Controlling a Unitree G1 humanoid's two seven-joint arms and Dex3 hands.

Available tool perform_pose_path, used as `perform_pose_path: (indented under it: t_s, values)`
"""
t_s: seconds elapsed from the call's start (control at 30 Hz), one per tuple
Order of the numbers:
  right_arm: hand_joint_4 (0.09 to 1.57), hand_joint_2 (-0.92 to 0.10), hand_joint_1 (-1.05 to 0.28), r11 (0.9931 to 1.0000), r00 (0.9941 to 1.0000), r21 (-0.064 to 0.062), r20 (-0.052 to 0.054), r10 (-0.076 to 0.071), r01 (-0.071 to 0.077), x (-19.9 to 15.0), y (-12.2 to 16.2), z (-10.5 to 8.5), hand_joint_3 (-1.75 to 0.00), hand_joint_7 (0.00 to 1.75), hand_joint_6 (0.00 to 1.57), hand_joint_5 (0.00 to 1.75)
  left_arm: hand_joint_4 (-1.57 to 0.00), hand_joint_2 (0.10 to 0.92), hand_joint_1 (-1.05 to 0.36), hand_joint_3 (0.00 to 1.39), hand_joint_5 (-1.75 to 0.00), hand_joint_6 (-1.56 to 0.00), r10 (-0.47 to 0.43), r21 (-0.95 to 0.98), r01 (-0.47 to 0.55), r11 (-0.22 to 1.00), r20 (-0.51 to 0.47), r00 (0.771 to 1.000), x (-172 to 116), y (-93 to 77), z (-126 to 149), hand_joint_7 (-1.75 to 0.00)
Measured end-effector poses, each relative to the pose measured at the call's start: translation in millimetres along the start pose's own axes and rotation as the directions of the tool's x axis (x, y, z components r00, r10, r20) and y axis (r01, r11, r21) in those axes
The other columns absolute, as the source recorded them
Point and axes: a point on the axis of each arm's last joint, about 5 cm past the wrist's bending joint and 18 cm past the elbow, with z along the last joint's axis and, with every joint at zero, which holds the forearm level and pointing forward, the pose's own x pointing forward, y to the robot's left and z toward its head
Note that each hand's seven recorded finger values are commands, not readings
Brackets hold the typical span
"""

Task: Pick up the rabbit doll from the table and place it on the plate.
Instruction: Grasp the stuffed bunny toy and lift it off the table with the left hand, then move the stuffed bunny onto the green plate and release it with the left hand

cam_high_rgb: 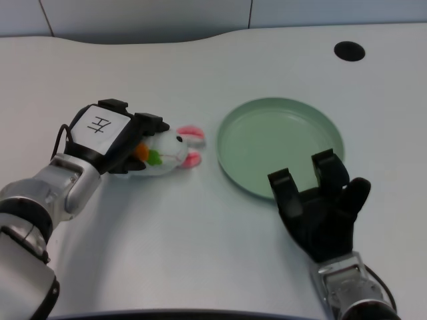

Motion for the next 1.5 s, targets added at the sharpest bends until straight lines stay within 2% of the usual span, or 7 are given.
perform_pose_path:
  t_s: [0.17,0.47,0.87,1.07,1.3,1.4,1.5]
  values:
    - [0.91,-0.88,-0.45,1.00000,1.00000,-0.002,0.001,0.000,0.000,0.3,0.0,0.1,-0.01,1.66,0.79,1.75,-0.75,0.845,-0.17,0.00,-1.04,-1.01,0.070,-0.063,-0.070,0.996,-0.002,0.998,10,12.5,1,-0.29]
    - [0.93,-0.86,-0.44,0.99980,0.99995,0.020,-0.010,-0.003,0.003,1.7,-0.1,-1.1,0.00,1.49,0.84,1.75,-0.72,0.854,-0.17,0.00,-1.14,-1.07,0.161,-0.163,-0.160,0.974,-0.008,0.987,24,28.8,6,-0.17]
    - [0.92,-0.86,-0.43,0.99920,0.99993,0.040,-0.012,0.001,-0.001,3.6,0.8,-9.2,0.00,1.67,0.80,1.75,-0.72,0.859,-0.18,0.00,-1.28,-1.11,0.216,-0.317,-0.176,0.932,0.096,0.972,42,26.0,45,-0.16]
    - [0.91,-0.87,-0.45,0.99943,0.99994,0.034,-0.010,0.002,-0.002,3.6,0.9,-9.3,-0.01,1.25,0.95,1.75,-0.66,0.847,-0.14,0.00,-1.40,-1.10,0.247,-0.363,-0.172,0.916,0.172,0.954,55,27.0,75,-0.19]
    - [0.92,-0.89,-0.45,0.99998,0.99998,-0.003,0.005,0.005,-0.005,2.7,0.9,-7.3,-0.01,1.51,0.86,1.75,-0.62,0.855,-0.18,0.01,-1.53,-1.09,0.243,-0.399,-0.137,0.907,0.229,0.943,60,23.8,97,-0.24]
    - [0.92,-0.89,-0.45,0.99990,0.99971,-0.013,0.023,0.006,-0.005,1.4,1.0,-6.2,-0.02,1.56,0.83,1.75,-0.62,0.868,-0.19,0.01,-1.53,-1.06,0.238,-0.402,-0.124,0.907,0.249,0.939,61,23.3,103,-0.29]
    - [0.91,-0.89,-0.44,0.99988,0.99899,-0.012,0.044,0.010,-0.010,0.7,1.0,-5.8,-0.02,1.61,0.79,1.75,-0.62,0.885,-0.22,0.00,-1.50,-0.87,0.234,-0.404,-0.112,0.908,0.267,0.935,62,21.9,108,-0.66]
